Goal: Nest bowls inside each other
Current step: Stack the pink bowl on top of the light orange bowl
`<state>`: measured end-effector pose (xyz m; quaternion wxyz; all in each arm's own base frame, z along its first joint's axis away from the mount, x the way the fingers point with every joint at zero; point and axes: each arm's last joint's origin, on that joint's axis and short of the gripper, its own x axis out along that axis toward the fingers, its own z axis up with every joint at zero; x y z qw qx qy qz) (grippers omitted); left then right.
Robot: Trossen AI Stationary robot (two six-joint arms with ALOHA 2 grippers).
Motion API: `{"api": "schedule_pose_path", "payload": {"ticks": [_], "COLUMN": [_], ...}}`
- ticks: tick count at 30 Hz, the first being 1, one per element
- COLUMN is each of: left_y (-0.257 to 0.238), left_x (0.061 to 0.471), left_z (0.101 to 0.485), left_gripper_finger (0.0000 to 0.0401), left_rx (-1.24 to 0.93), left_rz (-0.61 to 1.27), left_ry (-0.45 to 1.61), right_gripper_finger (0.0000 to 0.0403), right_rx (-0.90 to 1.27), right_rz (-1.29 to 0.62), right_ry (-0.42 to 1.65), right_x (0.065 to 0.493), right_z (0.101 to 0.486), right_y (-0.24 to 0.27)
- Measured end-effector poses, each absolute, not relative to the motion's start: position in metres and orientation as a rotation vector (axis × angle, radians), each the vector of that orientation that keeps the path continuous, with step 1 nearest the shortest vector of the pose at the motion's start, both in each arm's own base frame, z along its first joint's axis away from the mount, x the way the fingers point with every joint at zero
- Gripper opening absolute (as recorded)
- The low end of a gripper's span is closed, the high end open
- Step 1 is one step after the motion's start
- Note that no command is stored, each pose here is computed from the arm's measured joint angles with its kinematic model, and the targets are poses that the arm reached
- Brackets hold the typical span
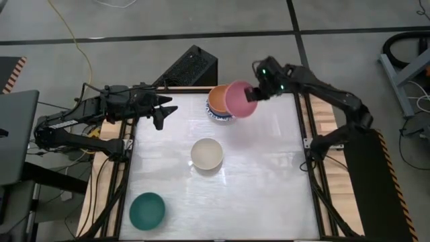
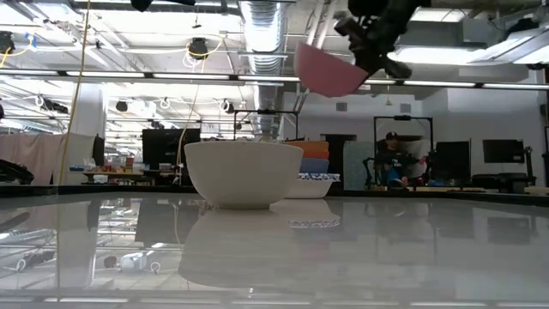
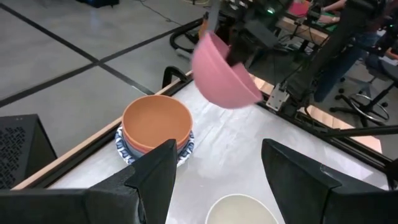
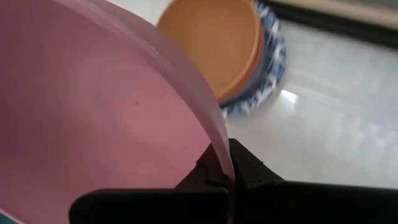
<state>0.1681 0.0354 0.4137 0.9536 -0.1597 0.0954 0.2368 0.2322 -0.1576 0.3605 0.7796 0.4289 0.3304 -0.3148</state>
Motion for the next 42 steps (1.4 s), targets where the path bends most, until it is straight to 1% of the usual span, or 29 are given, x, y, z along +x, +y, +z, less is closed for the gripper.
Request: {"api": "schedule_pose_path", "payload": {"ticks": [5, 12, 18, 25, 32, 36, 42], "left_y": [0.035, 0.035, 0.035, 0.035, 0.035, 0.035, 0.035], "left_x": [0.168, 0.167, 0.167, 0.167, 0.167, 0.167, 0.167], "left_z": [0.413, 0.41, 0.41, 0.41, 0.41, 0.41, 0.41], "left_gripper_finger": [0.0224, 0.0224, 0.0224, 0.0224, 0.0224, 0.0224, 0.0224], "left_rx": [-0.329, -0.336, -0.337, -0.337, -0.337, -0.337, -0.34], "left_rz": [0.481, 0.486, 0.485, 0.486, 0.485, 0.485, 0.481], "left_ry": [0.203, 0.226, 0.227, 0.227, 0.227, 0.227, 0.227], "right_gripper_finger": [0.0005, 0.0005, 0.0005, 0.0004, 0.0004, 0.0004, 0.0004], "right_rx": [0.919, 0.944, 0.979, 1.01, 1.006, 0.999, 1.005], "right_rz": [-0.655, -0.522, -0.487, -0.463, -0.468, -0.536, -0.561], "right_ry": [0.722, 0.717, 0.741, 0.801, 0.802, 0.797, 0.81], "right_x": [0.248, 0.266, 0.279, 0.29, 0.291, 0.285, 0.286], "right_z": [0.363, 0.365, 0.353, 0.331, 0.328, 0.327, 0.321], "right_y": [-0.188, -0.216, -0.234, -0.243, -0.246, -0.253, -0.258]}}
